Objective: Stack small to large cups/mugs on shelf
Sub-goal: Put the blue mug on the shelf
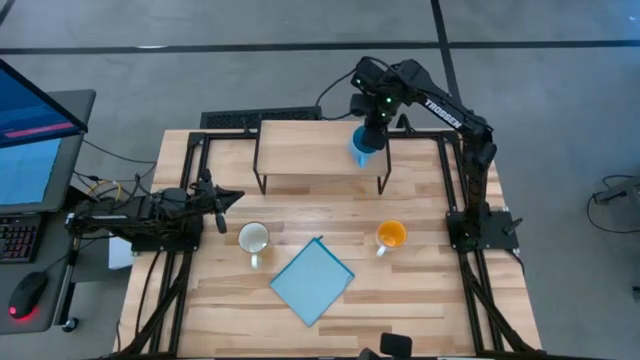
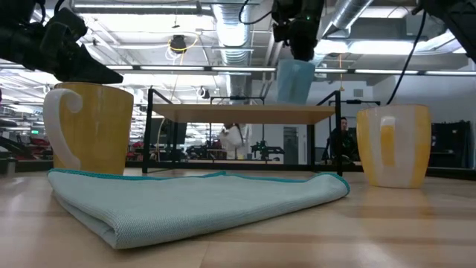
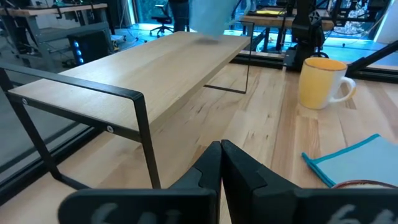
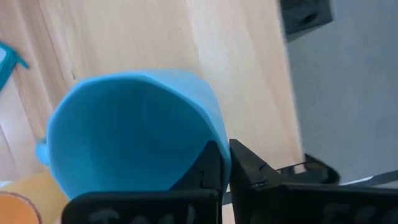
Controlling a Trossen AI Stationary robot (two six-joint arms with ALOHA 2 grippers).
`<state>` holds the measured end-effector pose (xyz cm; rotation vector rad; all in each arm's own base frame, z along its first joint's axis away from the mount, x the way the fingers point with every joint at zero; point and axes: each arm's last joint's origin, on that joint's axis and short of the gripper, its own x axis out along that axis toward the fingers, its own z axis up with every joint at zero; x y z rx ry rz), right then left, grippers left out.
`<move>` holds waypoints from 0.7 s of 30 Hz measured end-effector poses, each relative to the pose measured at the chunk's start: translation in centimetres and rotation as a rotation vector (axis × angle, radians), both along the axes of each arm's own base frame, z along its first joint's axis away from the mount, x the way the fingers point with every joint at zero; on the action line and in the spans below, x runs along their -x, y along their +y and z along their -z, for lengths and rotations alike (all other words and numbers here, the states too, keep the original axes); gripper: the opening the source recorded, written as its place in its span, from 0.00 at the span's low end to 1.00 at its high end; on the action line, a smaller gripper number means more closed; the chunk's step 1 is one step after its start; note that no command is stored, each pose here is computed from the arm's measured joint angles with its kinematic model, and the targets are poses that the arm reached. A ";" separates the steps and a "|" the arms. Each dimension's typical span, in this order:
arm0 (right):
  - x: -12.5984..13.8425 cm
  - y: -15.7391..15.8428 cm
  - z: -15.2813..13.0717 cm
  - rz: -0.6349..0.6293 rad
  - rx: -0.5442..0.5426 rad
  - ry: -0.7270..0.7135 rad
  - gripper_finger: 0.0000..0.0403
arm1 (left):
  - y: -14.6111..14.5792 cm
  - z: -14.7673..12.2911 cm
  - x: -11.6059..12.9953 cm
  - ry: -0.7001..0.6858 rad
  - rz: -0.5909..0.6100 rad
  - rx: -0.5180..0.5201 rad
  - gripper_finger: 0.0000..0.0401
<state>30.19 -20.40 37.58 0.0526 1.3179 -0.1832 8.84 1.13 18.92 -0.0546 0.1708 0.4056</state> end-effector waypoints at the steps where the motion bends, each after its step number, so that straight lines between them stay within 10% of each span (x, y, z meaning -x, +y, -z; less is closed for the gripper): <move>1: -0.1 0.0 0.4 0.000 -0.010 0.015 0.05 | 0.0 0.0 0.0 0.000 0.000 0.000 0.00; 11: -0.1 0.0 0.7 -0.009 -0.013 0.026 0.05 | 0.0 0.0 0.0 0.000 0.001 0.000 0.00; 21: -0.4 0.4 0.8 -0.038 0.031 0.061 0.26 | 0.0 0.0 0.0 0.000 0.001 0.000 0.00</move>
